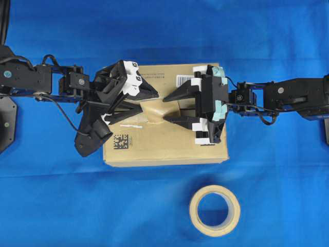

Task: Apply tape along the seams of the closed cardboard box to seal it securely.
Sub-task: 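Press the tape strip flat onto the seam with the right gripper, then reposition both grippers along the seam and press the tape down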

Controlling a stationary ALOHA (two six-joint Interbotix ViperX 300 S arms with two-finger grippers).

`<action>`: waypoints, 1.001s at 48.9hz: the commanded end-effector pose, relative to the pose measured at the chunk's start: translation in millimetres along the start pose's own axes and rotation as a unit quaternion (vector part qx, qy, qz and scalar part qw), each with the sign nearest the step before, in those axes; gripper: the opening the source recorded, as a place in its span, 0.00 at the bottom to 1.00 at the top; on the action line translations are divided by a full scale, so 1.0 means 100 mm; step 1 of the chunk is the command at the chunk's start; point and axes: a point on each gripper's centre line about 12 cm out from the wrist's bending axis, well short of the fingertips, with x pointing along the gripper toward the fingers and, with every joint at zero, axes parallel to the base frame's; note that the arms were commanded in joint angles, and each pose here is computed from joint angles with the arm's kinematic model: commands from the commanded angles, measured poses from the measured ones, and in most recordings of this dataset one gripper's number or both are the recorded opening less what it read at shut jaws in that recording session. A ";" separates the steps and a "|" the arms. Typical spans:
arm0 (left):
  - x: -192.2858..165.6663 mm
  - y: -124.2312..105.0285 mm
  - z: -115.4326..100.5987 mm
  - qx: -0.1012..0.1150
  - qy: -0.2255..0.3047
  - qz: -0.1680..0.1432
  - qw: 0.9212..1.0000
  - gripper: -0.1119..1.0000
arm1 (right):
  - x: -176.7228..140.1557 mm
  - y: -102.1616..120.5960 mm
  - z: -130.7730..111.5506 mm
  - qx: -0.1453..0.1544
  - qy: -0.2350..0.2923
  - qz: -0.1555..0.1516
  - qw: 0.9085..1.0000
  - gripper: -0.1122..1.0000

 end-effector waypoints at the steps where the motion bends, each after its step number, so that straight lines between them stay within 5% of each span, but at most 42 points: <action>1: -0.04 0.11 -0.02 -0.001 0.008 -0.008 1.000 0.75 | -0.02 0.01 0.04 0.000 -0.003 0.001 1.000 0.63; 18: -0.09 0.14 -0.03 -0.003 0.025 -0.058 0.998 0.75 | -0.03 0.00 0.01 0.002 0.000 0.000 1.000 0.63; 28: -0.11 0.20 -0.02 -0.008 0.024 -0.053 0.998 0.75 | -0.04 0.00 0.01 0.002 -0.001 0.000 1.000 0.63; 39: -0.19 0.31 0.02 -0.029 0.004 0.010 1.000 0.74 | -0.23 0.01 0.08 0.002 -0.017 0.001 1.000 0.63; 49: -0.31 0.39 0.04 -0.102 -0.028 0.090 0.990 0.73 | -0.53 0.02 0.31 0.002 -0.066 0.004 0.998 0.63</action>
